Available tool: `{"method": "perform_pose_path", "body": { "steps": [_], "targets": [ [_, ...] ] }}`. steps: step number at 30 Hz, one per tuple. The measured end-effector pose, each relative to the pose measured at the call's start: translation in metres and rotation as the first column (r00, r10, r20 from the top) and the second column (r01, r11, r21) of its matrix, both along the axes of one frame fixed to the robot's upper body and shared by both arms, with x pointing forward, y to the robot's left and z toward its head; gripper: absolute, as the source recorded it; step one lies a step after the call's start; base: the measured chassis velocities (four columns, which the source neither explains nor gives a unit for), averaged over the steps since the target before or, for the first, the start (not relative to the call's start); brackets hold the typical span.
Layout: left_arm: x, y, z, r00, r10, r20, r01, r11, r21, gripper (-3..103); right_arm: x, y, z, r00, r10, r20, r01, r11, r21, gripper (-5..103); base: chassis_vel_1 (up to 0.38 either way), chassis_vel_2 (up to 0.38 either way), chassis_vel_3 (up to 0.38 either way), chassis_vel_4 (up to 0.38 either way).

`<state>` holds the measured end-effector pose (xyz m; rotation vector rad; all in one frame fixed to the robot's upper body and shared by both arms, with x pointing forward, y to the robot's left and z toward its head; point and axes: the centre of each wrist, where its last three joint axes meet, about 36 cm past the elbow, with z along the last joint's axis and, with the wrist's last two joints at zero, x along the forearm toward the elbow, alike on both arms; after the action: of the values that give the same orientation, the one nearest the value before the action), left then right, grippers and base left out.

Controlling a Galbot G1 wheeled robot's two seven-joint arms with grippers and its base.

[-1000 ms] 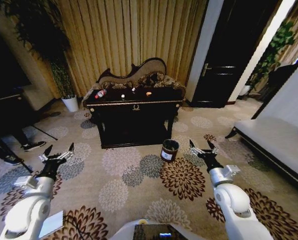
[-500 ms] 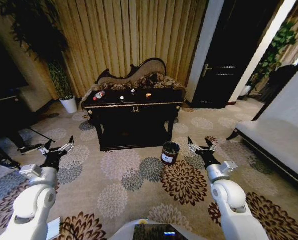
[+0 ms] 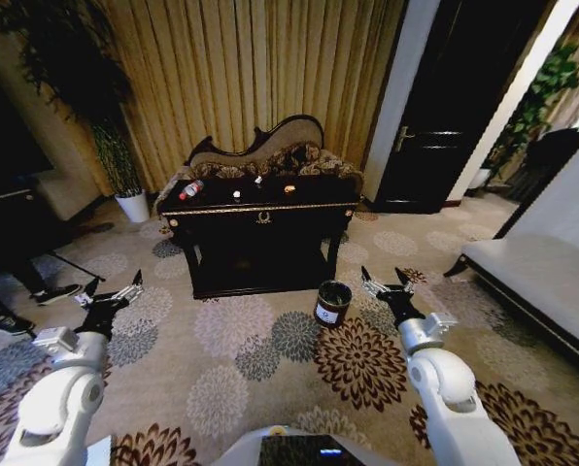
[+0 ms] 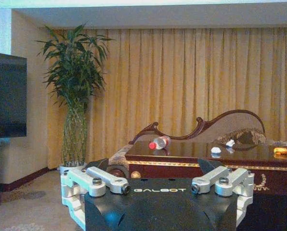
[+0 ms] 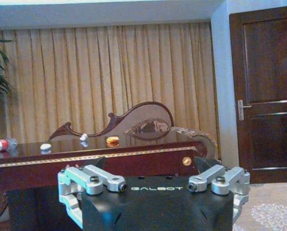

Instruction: Move to the front of the table and place the trash on the table into the trash bin.

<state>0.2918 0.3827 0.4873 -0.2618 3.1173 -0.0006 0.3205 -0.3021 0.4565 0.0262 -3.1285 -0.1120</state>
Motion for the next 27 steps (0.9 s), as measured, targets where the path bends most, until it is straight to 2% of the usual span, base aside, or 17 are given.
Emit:
{"method": "perform_pose_path", "body": {
  "steps": [13, 21, 27],
  "targets": [
    [-0.003, -0.001, 0.001, 1.0, -0.006, 0.004, 0.006, 1.0, 0.008, 100, -0.001, 0.001, -0.001, 1.0, -0.001, -0.002, 0.001, 1.0, -0.011, 100, -0.144, 0.148, 0.15, -0.159],
    [-0.006, -0.001, 0.01, 1.0, -0.015, 0.017, 0.015, 1.0, 0.024, 100, 0.003, 0.005, 0.027, 0.999, 0.04, 0.017, -0.039, 0.999, -0.012, 100, -0.133, 0.129, 0.136, -0.132],
    [-0.009, -0.001, 0.008, 1.0, -0.018, 0.002, 0.018, 1.0, 0.026, 100, 0.014, 0.012, 0.048, 0.996, 0.094, -0.006, -0.094, 0.995, -0.026, 100, -0.151, 0.156, 0.156, -0.152]
  ]
}}
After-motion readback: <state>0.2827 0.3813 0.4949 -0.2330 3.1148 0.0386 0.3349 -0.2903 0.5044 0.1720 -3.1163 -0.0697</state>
